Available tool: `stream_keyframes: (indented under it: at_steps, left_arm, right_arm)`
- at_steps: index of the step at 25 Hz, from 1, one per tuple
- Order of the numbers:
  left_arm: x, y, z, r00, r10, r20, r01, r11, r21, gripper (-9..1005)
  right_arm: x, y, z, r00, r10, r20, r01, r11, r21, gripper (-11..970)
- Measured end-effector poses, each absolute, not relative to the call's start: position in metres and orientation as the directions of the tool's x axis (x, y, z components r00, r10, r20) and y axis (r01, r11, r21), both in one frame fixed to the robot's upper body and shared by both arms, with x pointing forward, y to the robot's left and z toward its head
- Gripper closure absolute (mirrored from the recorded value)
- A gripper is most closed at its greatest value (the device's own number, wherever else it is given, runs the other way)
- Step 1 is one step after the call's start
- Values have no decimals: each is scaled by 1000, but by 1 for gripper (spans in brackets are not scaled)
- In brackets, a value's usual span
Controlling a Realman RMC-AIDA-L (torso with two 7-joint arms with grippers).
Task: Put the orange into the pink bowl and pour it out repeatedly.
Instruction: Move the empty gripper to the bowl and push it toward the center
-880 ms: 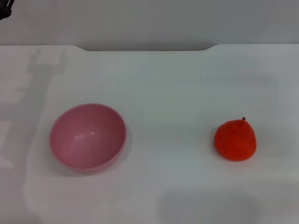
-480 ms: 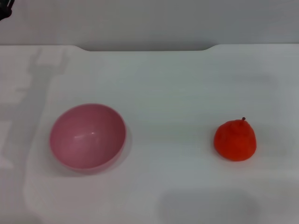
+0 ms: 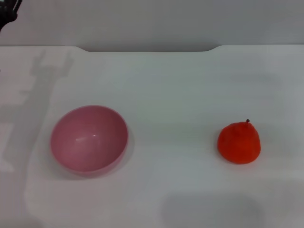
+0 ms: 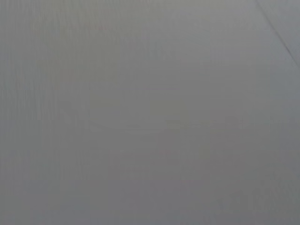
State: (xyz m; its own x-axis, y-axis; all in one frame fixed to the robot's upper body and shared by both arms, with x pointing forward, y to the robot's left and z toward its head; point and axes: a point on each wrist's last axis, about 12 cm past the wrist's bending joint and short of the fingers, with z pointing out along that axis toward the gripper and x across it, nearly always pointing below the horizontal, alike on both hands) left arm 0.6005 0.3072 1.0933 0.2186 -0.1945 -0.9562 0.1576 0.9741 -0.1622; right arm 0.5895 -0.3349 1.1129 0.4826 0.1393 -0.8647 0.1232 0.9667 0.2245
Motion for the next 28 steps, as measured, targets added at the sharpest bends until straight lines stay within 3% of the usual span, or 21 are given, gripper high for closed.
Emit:
stream_keyframes:
  at_steps: [12, 17, 28]
  left_arm:
    - [605, 295, 1116, 148, -294, -944, 400, 891, -215, 212]
    - [607, 294, 1131, 38, -321, -946, 540, 803, -251, 212]
    - [599, 309, 1167, -124, -381, -916, 702, 619, -352, 212]
  right_arm:
    - [592, -337, 1115, 487, 141, -862, 129, 964, 231, 354]
    - [593, -337, 1117, 491, 139, -860, 126, 966, 228, 354]
    - [605, -330, 1125, 486, 147, -862, 98, 970, 221, 354]
